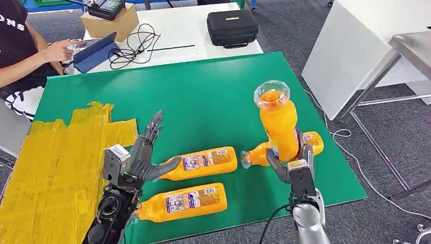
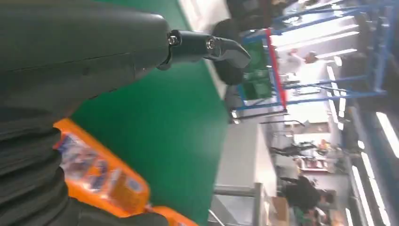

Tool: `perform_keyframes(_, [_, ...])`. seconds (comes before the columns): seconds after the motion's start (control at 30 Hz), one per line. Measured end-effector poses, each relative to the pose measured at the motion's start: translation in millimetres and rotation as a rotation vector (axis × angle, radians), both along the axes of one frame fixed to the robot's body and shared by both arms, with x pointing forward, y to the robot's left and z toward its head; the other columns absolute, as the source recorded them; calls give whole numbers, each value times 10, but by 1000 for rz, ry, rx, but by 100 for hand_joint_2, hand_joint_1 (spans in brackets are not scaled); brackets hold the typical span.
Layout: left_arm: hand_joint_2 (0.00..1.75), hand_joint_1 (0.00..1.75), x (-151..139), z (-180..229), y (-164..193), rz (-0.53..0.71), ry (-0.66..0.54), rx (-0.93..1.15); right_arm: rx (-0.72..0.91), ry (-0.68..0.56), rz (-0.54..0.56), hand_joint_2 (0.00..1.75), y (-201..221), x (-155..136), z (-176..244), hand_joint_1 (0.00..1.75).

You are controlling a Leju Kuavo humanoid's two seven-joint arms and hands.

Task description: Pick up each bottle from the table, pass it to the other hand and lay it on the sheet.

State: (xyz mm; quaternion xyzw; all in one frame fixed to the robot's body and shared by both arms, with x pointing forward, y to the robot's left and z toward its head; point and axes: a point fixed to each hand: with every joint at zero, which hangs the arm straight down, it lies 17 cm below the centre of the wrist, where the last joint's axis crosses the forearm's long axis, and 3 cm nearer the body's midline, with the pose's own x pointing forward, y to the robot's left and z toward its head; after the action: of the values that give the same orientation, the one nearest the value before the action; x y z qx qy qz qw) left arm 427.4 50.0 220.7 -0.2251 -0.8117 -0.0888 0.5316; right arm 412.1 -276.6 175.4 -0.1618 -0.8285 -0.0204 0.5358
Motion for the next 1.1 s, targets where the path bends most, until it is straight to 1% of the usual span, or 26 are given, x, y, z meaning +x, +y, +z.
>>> perform_keyframes(0.13, [175,0,-38,351,-173,-60,-61,-6,117,-86,35,175,237,134,292,175])
perform_keyframes(0.37, [175,0,-160,584,-329,-118,-115,-10,155,-133,107,175,572,238,493,175])
perform_keyframes(0.53, [175,0,-359,750,-554,-350,-50,-140,159,-156,161,175,802,319,564,175])
perform_keyframes(0.6, [175,0,-380,812,-616,-397,-38,-158,156,-152,182,175,898,337,556,175])
perform_keyframes(0.77, [175,0,-379,938,-730,-433,-33,-160,151,-134,262,175,1185,364,537,175])
perform_keyframes(0.9, [175,0,-357,990,-751,-429,-22,-182,138,-101,358,175,1550,374,493,175])
perform_keyframes(1.1, [175,0,-360,987,-768,-424,-18,-184,101,-55,454,175,1987,330,358,175])
